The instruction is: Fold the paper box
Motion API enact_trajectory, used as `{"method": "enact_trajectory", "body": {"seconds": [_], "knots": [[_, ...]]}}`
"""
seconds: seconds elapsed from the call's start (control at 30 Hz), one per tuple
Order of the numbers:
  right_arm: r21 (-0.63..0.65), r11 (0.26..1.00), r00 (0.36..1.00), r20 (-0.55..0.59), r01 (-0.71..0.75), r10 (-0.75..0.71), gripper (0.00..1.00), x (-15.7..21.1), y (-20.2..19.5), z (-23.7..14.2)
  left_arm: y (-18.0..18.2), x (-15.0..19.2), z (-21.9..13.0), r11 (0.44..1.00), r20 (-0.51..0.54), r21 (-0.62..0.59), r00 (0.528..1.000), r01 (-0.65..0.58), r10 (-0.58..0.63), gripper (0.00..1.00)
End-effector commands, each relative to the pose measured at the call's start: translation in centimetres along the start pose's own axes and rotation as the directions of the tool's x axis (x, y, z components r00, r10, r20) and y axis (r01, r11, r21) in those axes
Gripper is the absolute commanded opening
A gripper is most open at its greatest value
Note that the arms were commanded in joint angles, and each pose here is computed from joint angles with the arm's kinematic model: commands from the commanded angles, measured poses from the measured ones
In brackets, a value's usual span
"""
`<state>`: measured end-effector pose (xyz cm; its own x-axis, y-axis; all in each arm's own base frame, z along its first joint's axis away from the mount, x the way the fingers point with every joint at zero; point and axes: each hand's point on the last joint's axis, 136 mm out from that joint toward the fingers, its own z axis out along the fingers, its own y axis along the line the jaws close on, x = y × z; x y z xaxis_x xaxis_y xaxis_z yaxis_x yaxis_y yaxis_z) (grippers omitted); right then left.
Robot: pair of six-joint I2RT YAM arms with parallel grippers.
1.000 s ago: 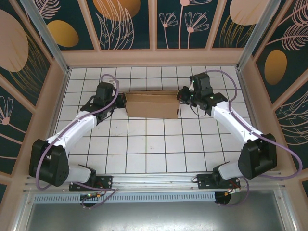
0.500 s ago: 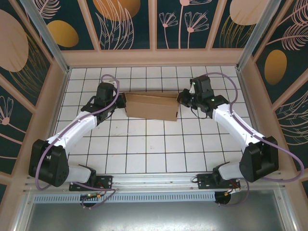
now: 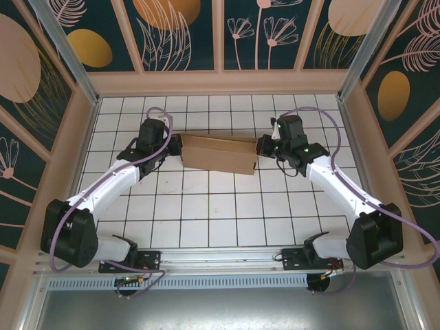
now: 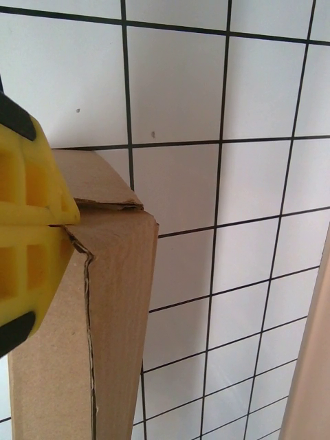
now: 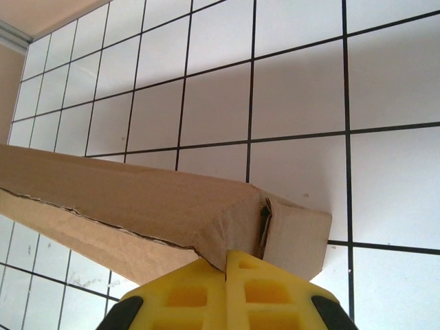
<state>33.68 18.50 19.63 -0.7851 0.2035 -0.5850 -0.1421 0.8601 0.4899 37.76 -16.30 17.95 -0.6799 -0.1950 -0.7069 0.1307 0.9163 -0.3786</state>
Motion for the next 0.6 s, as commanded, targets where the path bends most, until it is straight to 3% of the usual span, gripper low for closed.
{"method": "enact_trajectory", "body": {"seconds": [0.0, 0.23, 0.57], "knots": [[0.057, 0.998, 1.000, 0.009, 0.026, -0.027, 0.00, 0.7, -1.3, -0.2, 1.0, 1.9, 0.0, 0.999, -0.059, -0.033, 0.998, -0.005, 0.003, 0.00], [0.087, 0.995, 0.996, 0.080, 0.038, -0.045, 0.00, 1.5, -1.4, 0.3, 0.6, 2.2, 0.2, 1.000, -0.076, -0.005, 0.997, 0.003, -0.003, 0.00], [0.147, 0.986, 0.994, 0.072, 0.072, -0.084, 0.00, 4.4, -4.0, 2.1, 1.1, 4.4, 0.4, 1.000, -0.120, 0.001, 0.992, 0.029, -0.028, 0.00]]}}
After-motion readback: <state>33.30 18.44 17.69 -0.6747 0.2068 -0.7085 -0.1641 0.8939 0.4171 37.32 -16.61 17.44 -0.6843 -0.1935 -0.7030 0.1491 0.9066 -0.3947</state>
